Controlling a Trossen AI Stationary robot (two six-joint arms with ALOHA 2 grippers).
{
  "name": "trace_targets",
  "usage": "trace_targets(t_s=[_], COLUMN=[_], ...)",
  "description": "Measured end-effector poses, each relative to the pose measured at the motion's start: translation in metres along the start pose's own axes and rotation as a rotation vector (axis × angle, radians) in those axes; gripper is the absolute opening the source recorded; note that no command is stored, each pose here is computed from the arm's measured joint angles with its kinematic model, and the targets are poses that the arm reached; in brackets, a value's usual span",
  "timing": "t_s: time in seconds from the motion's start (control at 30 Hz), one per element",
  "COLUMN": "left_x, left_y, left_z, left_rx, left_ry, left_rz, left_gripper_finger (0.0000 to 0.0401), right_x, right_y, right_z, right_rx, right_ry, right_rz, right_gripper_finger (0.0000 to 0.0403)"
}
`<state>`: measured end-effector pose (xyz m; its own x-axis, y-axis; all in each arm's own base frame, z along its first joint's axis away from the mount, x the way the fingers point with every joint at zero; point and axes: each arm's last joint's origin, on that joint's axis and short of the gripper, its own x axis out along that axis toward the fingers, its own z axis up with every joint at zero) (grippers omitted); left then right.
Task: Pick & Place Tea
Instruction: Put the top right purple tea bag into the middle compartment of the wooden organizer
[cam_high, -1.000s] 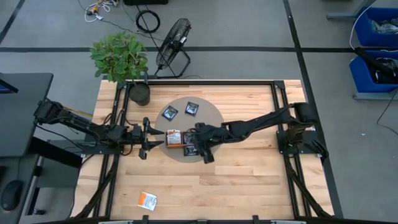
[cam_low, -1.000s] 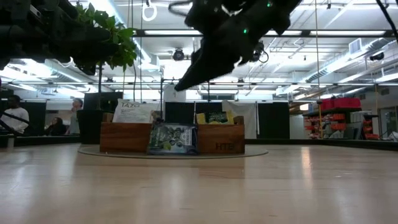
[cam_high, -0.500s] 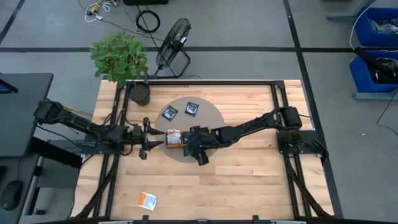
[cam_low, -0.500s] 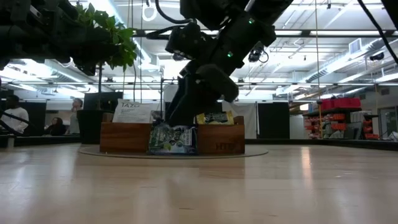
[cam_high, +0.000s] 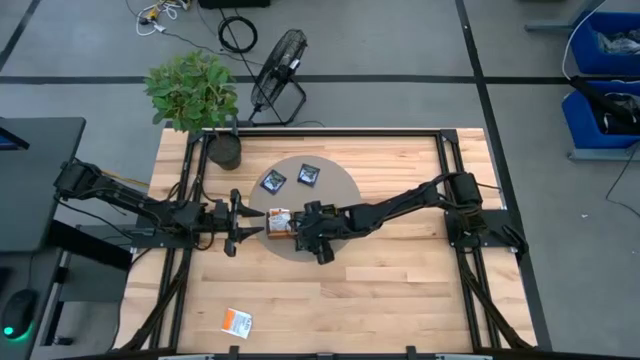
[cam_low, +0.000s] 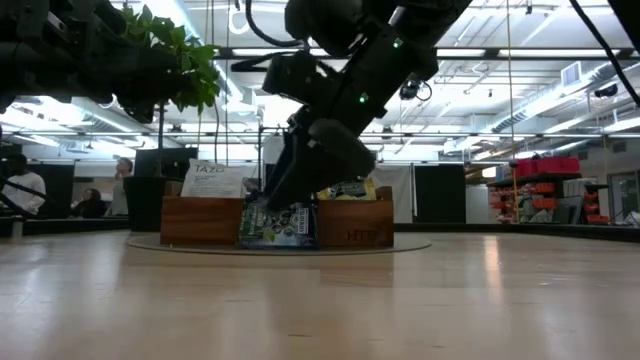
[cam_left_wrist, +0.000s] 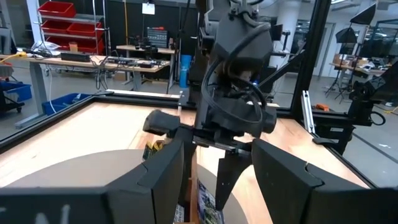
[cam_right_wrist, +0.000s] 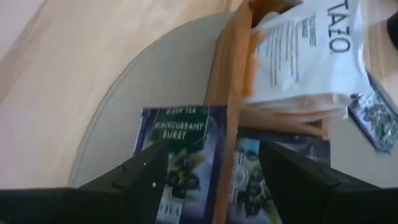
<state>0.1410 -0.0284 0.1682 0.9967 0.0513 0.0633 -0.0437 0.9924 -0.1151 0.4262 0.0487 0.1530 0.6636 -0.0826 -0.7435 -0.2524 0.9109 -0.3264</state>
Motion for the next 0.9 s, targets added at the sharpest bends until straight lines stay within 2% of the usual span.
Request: trace_targets(t_s=[0.2,0.33,0.67,0.9], left_x=[0.0,0.0,0.0,0.0], left_y=[0.0,0.0,0.0,0.0], left_z=[0.0,0.0,0.0,0.0], left_rx=[0.0,0.0,0.0,0.0], left_ry=[0.0,-0.001,0.0,0.0], left_rz=[0.0,0.0,0.0,0.0], left_gripper_finger=[0.0197,0.0197,0.0197,0.0197], right_x=[0.004,0.004,0.004,-0.005], right_y=[-0.001,-0.002,-0.002,-0.008], right_z=[-0.002,-0.003,-0.003,0.011], right_rx=[-0.011,-0.005,-0.007,-0.01], right_ry=[0.023,0.032,0.038,0.046], right_rz=[-0.033,-0.034,-0.03,-0.014], right_gripper_finger=[0.0258,0.0238,0.0115,0.0035])
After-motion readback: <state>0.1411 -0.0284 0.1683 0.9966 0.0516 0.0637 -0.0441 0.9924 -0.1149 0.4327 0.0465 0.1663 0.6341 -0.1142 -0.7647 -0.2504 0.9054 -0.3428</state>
